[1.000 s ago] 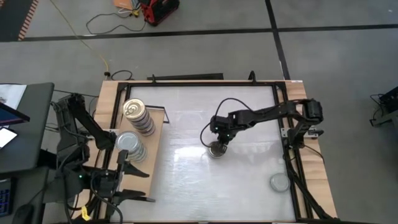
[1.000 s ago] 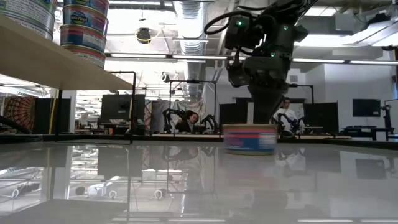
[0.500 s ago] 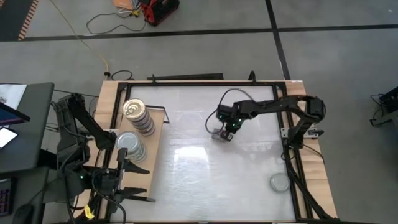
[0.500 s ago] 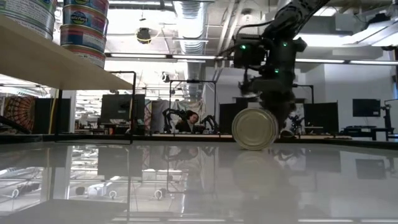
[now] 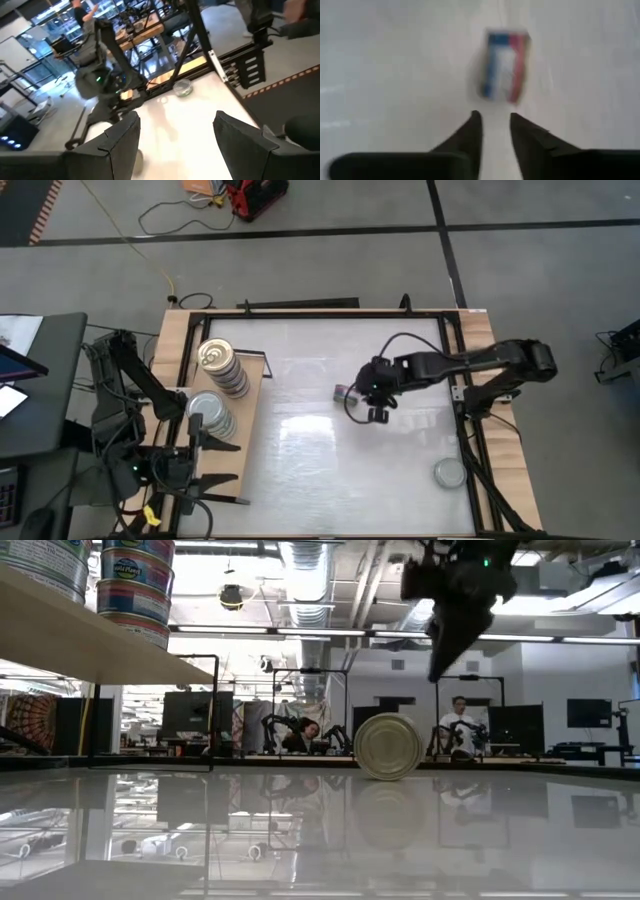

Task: Stack canned seafood by type on shelf
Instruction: Stack the blue tuna can on top of the blue tuna can on the shelf

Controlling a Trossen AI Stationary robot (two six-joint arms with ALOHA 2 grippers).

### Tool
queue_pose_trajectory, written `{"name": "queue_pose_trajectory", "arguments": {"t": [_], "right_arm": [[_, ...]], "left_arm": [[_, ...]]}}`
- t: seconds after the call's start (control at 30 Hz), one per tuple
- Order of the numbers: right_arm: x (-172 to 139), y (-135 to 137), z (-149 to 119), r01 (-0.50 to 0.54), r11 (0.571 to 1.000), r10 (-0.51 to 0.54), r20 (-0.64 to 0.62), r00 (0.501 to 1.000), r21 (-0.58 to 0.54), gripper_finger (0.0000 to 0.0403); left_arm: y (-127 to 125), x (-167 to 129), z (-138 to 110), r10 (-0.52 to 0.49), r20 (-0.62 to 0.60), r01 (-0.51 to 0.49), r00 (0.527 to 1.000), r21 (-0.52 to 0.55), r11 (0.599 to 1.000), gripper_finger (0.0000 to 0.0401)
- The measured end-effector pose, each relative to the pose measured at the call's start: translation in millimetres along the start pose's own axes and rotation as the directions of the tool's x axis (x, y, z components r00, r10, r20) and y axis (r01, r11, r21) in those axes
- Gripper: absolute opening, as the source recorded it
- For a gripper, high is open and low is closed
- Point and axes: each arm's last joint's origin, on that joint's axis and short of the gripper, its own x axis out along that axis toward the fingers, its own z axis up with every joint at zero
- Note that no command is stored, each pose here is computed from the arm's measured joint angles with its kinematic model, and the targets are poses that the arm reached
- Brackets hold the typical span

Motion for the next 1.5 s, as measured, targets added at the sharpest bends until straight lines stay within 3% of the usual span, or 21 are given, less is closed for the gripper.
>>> {"name": "queue_pose_trajectory", "arguments": {"t": [0.17, 0.27, 0.47, 0.67, 0.97, 1.27, 1.5], "right_arm": [[10, 13, 7, -0.016, 0.999, 0.018, 0.047, 0.999, -0.04, 0.0248], [23, 13, 9, 0.059, 0.997, -0.057, 0.039, 0.998, -0.041, 0.0304], [45, 9, 14, 0.158, 0.986, -0.157, 0.03, 0.987, -0.047, 0.0348], [53, 7, 17, 0.137, 0.99, -0.138, 0.074, 0.988, 0.011, 0.0349], [90, 13, 8, 0.15, 0.988, -0.151, -0.051, 0.987, -0.025, 0.0325], [80, 26, 4, 0.156, 0.986, -0.16, -0.054, 0.986, -0.066, 0.0217], [69, 29, 2, 0.186, 0.976, -0.192, -0.047, 0.98, -0.112, 0.0215]], "left_arm": [[1, 0, 1, 0.023, 0.004, -0.024, 1.0, 0.016, 1.0, 0.024], [1, 0, 2, 0.028, 0.008, -0.028, 1.0, 0.038, 0.999, 0.024], [1, 0, 1, 0.042, 0.006, -0.042, 0.999, 0.041, 0.998, 0.024], [1, 0, 1, 0.044, 0.006, -0.044, 0.999, 0.029, 0.999, 0.024], [2, 0, 1, 0.076, 0.002, -0.076, 0.997, 0.011, 0.997, 0.024], [12, 11, -13, 0.12, -0.088, -0.124, 0.989, -0.038, 0.992, 0.024], [30, 33, -20, 0.177, -0.164, -0.181, 0.97, -0.009, 0.983, 0.024]]}}
